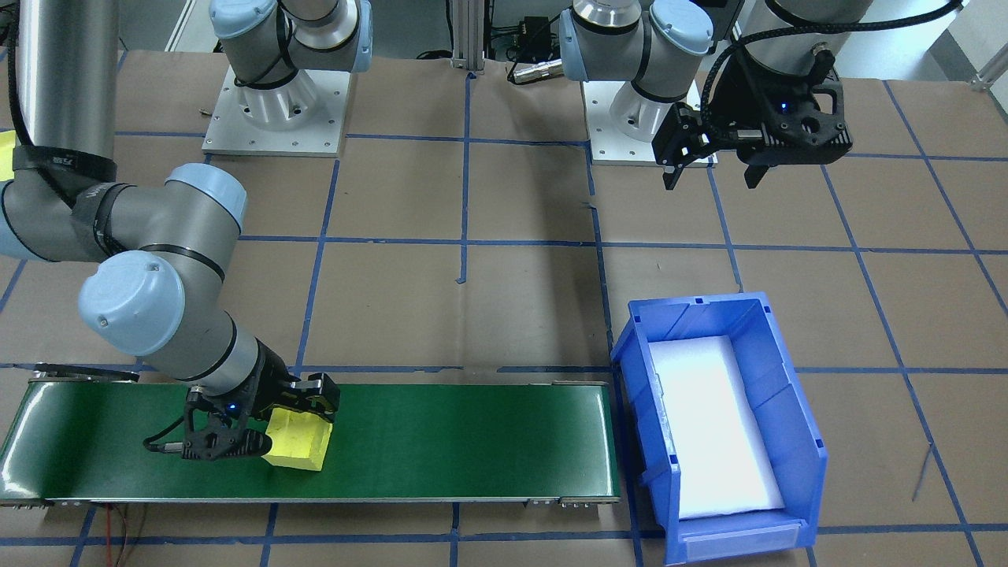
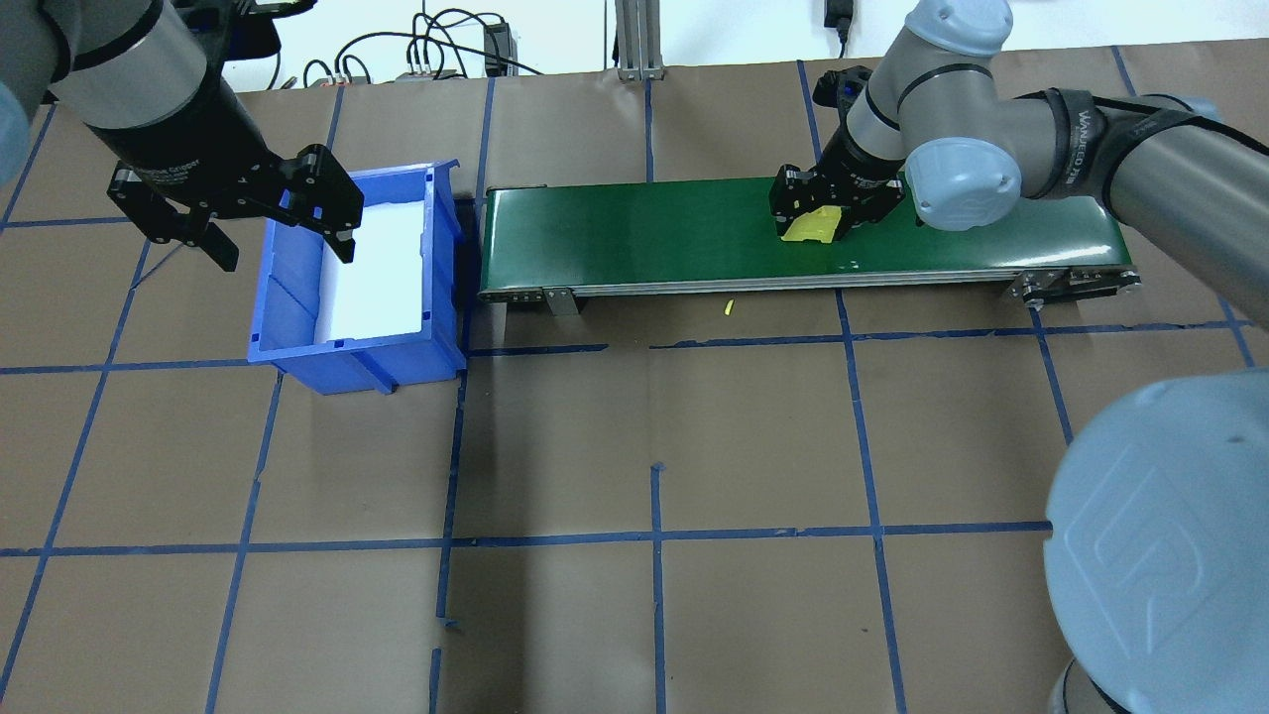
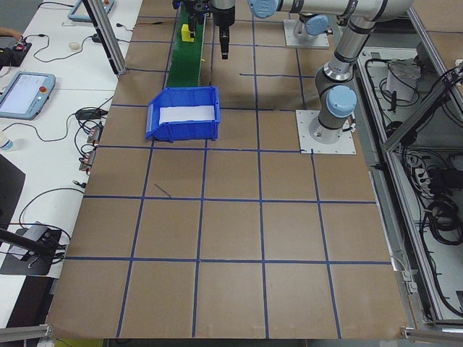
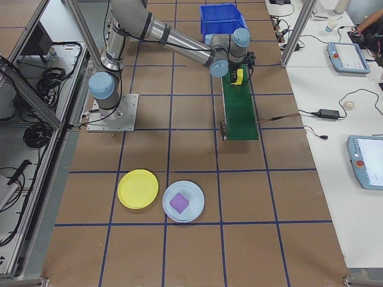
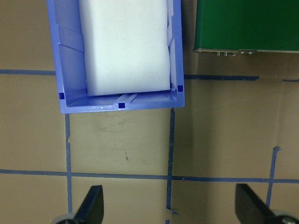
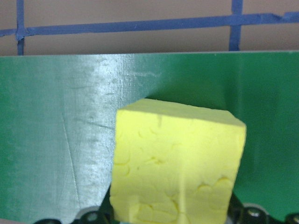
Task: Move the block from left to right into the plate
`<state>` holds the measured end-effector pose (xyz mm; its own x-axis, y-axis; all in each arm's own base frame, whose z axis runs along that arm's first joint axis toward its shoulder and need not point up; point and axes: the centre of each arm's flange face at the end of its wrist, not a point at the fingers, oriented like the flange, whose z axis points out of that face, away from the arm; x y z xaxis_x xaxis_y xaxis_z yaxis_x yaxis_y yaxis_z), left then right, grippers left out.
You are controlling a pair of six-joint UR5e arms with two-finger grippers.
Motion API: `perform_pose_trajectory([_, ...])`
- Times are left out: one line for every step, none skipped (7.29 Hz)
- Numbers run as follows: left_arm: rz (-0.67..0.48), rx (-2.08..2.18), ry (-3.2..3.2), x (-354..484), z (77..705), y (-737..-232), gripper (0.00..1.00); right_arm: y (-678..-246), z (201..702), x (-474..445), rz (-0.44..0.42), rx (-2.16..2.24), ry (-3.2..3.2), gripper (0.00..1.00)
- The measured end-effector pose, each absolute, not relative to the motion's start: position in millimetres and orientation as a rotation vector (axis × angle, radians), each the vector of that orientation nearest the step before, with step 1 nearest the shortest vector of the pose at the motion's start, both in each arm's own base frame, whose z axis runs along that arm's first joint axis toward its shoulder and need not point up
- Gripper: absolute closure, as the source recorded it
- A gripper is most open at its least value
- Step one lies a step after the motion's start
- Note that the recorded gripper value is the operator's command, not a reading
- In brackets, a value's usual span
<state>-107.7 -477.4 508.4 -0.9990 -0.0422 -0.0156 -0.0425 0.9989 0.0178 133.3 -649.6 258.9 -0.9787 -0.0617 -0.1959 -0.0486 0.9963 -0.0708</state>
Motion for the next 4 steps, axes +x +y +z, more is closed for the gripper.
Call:
perform_pose_trajectory([0.027, -0.067, 3.126, -108, 509, -477, 0.0, -649, 274, 113, -0.147, -0.214, 2.999, 0.75])
perform_pose_trajectory([0.027, -0.067, 3.126, -107, 509, -477, 0.0, -642, 302, 75, -0.179, -0.373, 3.091, 0.74])
perform_pose_trajectory([0.027, -0.066, 3.126, -107, 509, -477, 0.0, -625, 332, 23, -0.135, -0.491, 3.178, 0.75])
perform_pose_trajectory([0.027, -0.066, 3.126, -107, 509, -477, 0.0, -592, 354, -46, 0.008, -0.514, 3.223, 0.75])
